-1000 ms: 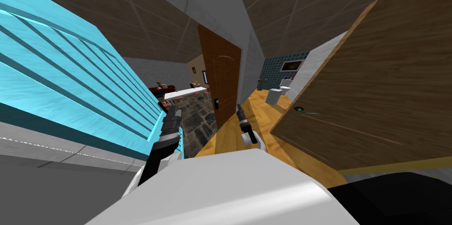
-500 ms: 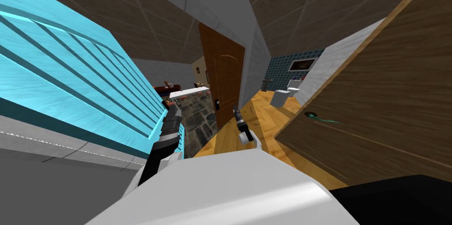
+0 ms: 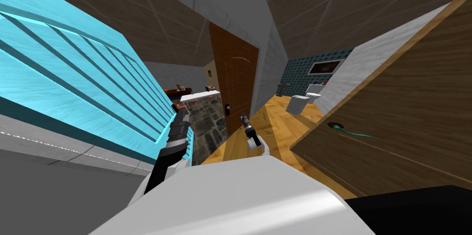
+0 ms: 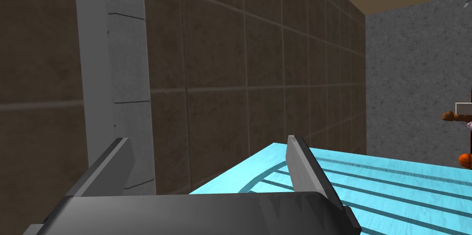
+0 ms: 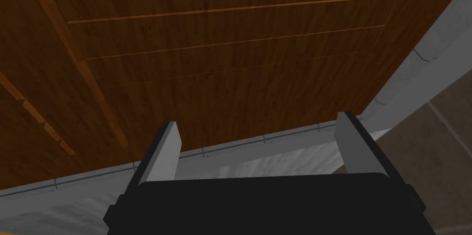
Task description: Push the door open
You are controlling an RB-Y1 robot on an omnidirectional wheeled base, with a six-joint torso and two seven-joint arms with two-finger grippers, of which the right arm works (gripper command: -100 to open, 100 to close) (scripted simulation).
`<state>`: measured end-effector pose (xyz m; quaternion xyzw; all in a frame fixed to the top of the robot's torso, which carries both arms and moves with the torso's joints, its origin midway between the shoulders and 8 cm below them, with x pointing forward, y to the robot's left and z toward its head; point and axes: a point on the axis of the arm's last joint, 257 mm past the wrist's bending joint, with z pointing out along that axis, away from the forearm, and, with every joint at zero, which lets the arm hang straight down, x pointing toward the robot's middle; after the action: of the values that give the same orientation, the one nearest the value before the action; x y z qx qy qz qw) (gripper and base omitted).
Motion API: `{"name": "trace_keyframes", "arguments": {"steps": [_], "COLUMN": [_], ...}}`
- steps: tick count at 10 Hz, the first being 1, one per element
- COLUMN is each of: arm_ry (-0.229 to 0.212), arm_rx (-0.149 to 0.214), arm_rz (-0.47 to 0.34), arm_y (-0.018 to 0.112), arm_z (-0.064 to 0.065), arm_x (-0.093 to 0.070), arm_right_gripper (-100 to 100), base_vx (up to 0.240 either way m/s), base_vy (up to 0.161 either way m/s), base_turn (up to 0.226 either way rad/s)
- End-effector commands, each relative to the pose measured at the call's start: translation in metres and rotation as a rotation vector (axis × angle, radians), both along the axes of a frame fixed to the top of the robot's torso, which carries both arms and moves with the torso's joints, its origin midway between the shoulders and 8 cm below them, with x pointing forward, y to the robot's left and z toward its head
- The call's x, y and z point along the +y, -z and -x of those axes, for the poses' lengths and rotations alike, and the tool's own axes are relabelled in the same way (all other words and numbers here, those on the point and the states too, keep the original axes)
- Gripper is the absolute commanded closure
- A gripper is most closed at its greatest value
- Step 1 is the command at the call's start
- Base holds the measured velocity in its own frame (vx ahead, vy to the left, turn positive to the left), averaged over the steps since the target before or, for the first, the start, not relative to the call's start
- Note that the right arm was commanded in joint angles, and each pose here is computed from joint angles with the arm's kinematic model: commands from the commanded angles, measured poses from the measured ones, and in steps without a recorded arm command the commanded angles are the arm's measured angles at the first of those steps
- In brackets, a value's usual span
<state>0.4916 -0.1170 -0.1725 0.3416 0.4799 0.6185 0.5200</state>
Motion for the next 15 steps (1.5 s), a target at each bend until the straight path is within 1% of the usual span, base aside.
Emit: {"name": "trace_keyframes", "arguments": {"steps": [1, 5, 7, 9, 12, 13, 14, 15], "arm_ry": [-0.018, -0.059, -0.096, -0.113, -0.137, -0.151, -0.157, -0.170], "arm_rx": [0.030, 0.097, 0.158, 0.186, 0.224, 0.245, 0.255, 0.275], "arm_rz": [0.001, 0.005, 0.010, 0.014, 0.019, 0.021, 0.023, 0.026], "arm_y": [0.013, 0.040, 0.064, 0.074, 0.089, 0.097, 0.101, 0.108], "arm_z": [-0.003, -0.011, -0.016, -0.018, -0.019, -0.020, -0.020, -0.020], "arm_x": [0.009, 0.032, 0.054, 0.064, 0.079, 0.087, 0.091, 0.100], "arm_right_gripper": [-100, -100, -100, -100, -100, -100, -100, -100], "base_vx": [0.078, 0.067, 0.102, 0.096, 0.067, 0.061, 0.073, 0.080], "base_vy": [-0.094, -0.089, -0.128, -0.122, -0.081, -0.103, -0.106, -0.115], "base_turn": [0.110, 0.112, 0.181, 0.120, 0.083, 0.104, 0.124, 0.114]}}
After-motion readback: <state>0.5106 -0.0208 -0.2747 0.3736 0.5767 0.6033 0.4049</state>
